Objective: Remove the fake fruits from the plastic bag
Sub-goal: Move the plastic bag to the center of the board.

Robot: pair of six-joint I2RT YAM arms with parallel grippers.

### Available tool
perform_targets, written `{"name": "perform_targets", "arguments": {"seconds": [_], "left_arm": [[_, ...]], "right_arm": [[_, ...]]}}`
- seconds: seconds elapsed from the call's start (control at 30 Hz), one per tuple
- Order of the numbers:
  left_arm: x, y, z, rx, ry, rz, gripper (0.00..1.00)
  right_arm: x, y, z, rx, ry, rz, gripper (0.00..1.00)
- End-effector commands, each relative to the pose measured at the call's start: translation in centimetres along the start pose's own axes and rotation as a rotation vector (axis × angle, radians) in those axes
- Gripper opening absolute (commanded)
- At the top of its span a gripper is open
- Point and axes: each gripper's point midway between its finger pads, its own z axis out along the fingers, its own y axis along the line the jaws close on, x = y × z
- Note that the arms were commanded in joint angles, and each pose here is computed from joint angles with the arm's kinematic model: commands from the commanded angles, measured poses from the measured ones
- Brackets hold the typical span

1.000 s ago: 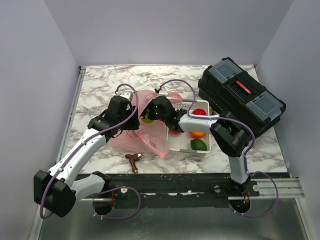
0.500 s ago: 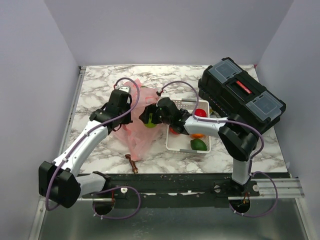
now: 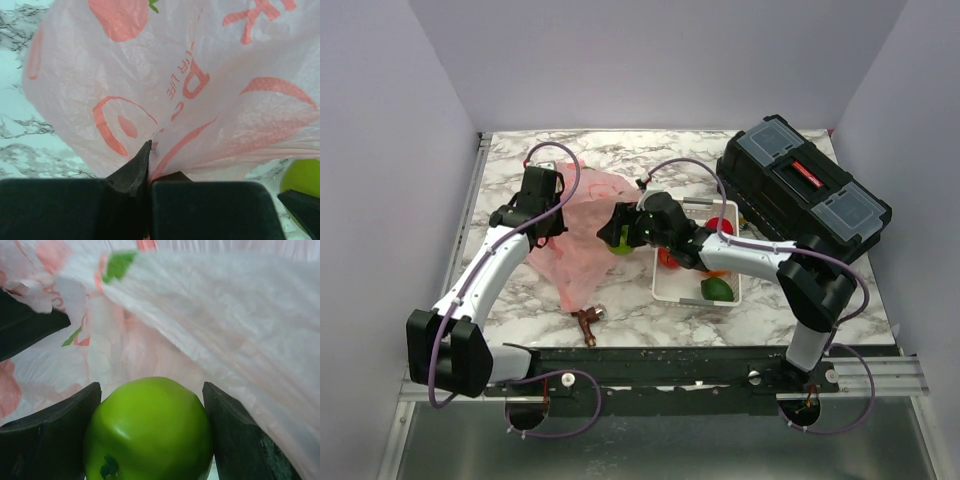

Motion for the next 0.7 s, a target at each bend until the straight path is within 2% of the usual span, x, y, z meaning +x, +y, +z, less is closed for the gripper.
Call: {"name": "perform_targets", "arguments": {"seconds": [0.0, 0.23, 0.47, 0.67], "left_arm": [[-2.5, 1.5, -1.7, -0.04, -0.097, -0.042, 0.0], [-3.0, 1.2, -1.6, -0.019, -0.112, -0.103, 0.0], [-3.0, 1.1, -1.2, -0.015, -0.111, -0.093, 0.0], [-2.0, 2.0, -1.1, -0.04, -0.12, -0.067, 0.0]], "right_arm": [[-1.0, 1.9, -1.6, -0.07, -0.009, -0.011, 0.06], [-2.3, 2.2, -2.7, -0.063, -0.05, -0.01, 0.05], [-3.1, 3.1, -3.6, -0.084, -0.061, 0.003, 0.05], [-4.2, -0.5, -6.0, 0.109, -0.113, -0.078, 0.04]]}}
